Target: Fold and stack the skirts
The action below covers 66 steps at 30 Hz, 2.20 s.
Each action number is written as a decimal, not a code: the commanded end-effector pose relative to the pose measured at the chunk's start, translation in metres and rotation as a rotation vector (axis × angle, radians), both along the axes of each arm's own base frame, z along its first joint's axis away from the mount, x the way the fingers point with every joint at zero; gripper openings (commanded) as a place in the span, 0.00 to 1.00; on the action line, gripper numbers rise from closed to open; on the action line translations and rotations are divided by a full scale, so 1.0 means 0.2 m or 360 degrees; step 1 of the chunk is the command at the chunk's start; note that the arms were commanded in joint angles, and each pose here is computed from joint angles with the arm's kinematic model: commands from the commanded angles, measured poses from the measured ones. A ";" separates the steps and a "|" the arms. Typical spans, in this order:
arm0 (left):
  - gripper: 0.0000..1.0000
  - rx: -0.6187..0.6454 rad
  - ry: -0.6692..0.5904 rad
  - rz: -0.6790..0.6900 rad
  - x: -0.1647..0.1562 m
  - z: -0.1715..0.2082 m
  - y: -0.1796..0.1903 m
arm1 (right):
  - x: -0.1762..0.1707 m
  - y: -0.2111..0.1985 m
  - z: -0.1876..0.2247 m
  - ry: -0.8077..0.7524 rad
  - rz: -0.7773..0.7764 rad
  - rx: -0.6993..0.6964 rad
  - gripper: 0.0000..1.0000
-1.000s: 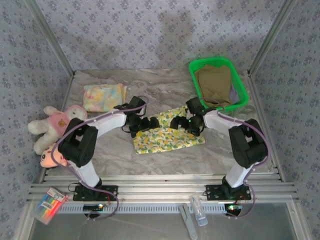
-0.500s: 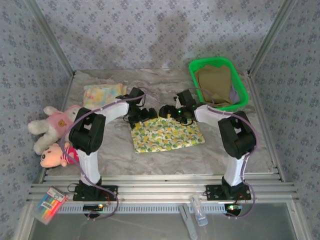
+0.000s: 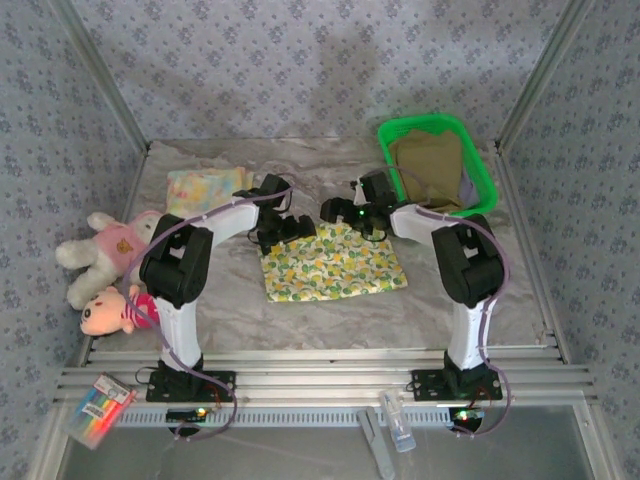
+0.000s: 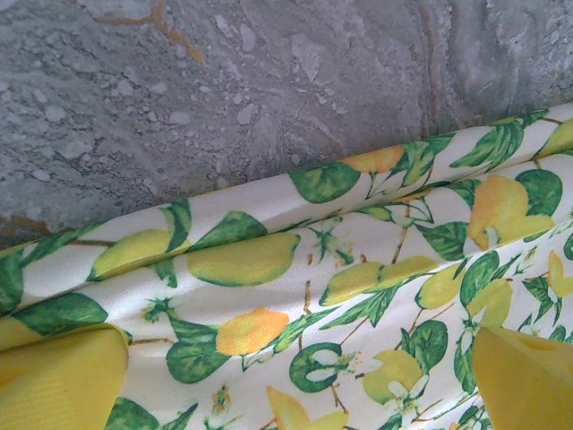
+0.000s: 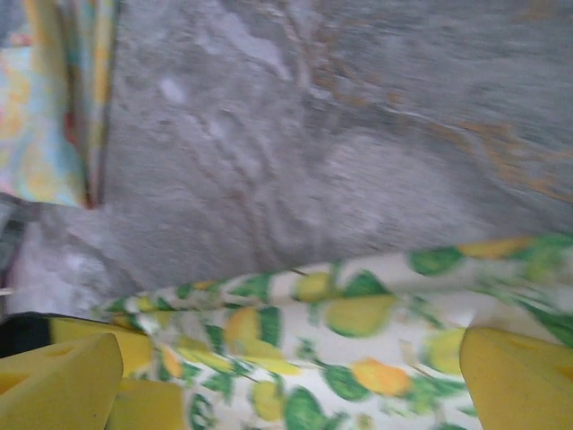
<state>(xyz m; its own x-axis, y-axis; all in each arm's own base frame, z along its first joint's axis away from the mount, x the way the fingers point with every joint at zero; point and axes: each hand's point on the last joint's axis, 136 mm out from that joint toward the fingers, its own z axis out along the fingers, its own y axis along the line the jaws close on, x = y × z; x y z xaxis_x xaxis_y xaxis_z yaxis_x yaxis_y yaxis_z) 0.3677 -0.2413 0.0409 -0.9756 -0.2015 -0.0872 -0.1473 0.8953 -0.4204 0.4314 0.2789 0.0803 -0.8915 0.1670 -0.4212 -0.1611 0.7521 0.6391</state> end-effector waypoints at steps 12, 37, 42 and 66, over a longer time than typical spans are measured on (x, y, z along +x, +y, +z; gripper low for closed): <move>1.00 0.0098 0.0098 -0.0015 -0.05 -0.11 0.12 | 0.13 -0.18 -0.22 0.0109 -0.0278 -0.0030 0.98; 1.00 -0.0051 -0.0166 0.0062 -0.27 0.52 0.08 | -0.55 -0.42 0.18 0.0280 -0.0339 -0.0071 0.99; 1.00 -0.0418 -0.0026 0.0085 -0.45 0.47 -0.11 | -0.73 -0.38 0.18 0.0232 -0.0351 0.0008 0.99; 1.00 -0.0037 0.0300 0.0078 -0.43 -0.13 -0.01 | -0.86 -0.27 -0.15 0.0360 -0.0251 -0.0040 0.99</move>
